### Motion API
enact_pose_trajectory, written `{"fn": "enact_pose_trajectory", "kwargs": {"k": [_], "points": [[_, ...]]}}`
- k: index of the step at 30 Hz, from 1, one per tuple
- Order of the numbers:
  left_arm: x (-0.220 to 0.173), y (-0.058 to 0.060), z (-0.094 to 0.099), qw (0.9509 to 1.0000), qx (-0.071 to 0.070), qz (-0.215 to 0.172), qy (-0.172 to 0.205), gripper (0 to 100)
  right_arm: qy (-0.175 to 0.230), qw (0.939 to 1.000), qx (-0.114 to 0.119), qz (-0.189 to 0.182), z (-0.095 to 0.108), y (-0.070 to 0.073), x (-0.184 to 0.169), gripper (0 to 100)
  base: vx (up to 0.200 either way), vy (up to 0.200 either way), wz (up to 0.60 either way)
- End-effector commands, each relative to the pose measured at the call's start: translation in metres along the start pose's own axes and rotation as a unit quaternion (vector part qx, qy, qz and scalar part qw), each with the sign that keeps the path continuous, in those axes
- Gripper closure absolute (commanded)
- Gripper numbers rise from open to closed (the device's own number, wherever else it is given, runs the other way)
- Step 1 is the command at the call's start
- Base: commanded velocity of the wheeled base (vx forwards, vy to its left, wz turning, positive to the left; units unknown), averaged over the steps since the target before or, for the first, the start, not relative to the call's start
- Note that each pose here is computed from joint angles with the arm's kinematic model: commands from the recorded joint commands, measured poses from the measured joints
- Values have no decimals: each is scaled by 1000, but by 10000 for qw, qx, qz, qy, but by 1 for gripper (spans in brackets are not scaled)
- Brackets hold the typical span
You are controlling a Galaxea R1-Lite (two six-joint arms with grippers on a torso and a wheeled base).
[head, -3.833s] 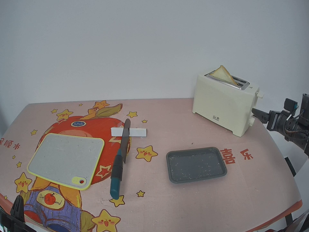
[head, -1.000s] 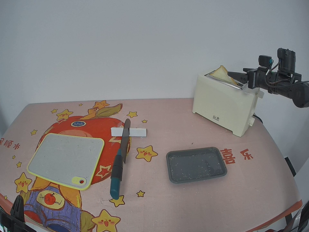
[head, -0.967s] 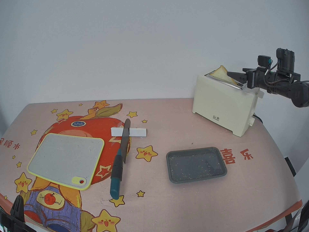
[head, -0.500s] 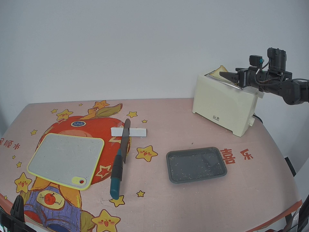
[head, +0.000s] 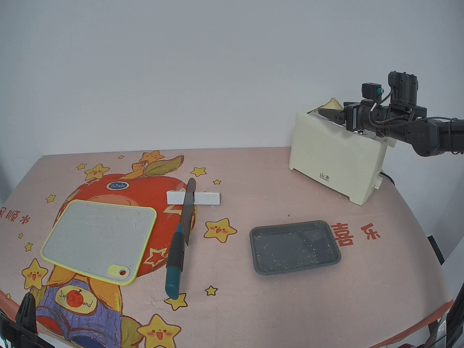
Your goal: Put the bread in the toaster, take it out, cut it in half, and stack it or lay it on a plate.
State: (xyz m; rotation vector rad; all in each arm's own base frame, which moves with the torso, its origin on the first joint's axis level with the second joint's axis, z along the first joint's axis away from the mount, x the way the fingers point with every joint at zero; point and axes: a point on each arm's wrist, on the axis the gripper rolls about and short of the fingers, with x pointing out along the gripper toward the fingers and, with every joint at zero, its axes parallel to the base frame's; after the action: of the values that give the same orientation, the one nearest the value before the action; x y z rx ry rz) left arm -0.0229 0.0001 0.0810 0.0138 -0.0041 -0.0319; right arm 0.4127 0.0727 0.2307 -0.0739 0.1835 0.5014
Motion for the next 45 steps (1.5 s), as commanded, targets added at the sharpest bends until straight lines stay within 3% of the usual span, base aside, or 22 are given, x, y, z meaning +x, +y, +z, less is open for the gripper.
{"fn": "enact_pose_trajectory", "kwargs": {"k": [1,23,24,45], "points": [[1,0,-5,10000,-1,-3,80,100,43,10000,11,-18,-3,-2,0,0,0,0,0],[1,0,-5,10000,-1,-3,80,100,198,9998,-48,-91,-13,-8,-3,0,0,0,0],[1,0,-5,10000,-1,-3,80,100,198,9997,-63,-91,-13,-8,-3,100,0,0,0],[1,0,-5,10000,-1,5,81,100,104,9998,-110,-155,-7,-7,-5,100,0,0,0]]}}
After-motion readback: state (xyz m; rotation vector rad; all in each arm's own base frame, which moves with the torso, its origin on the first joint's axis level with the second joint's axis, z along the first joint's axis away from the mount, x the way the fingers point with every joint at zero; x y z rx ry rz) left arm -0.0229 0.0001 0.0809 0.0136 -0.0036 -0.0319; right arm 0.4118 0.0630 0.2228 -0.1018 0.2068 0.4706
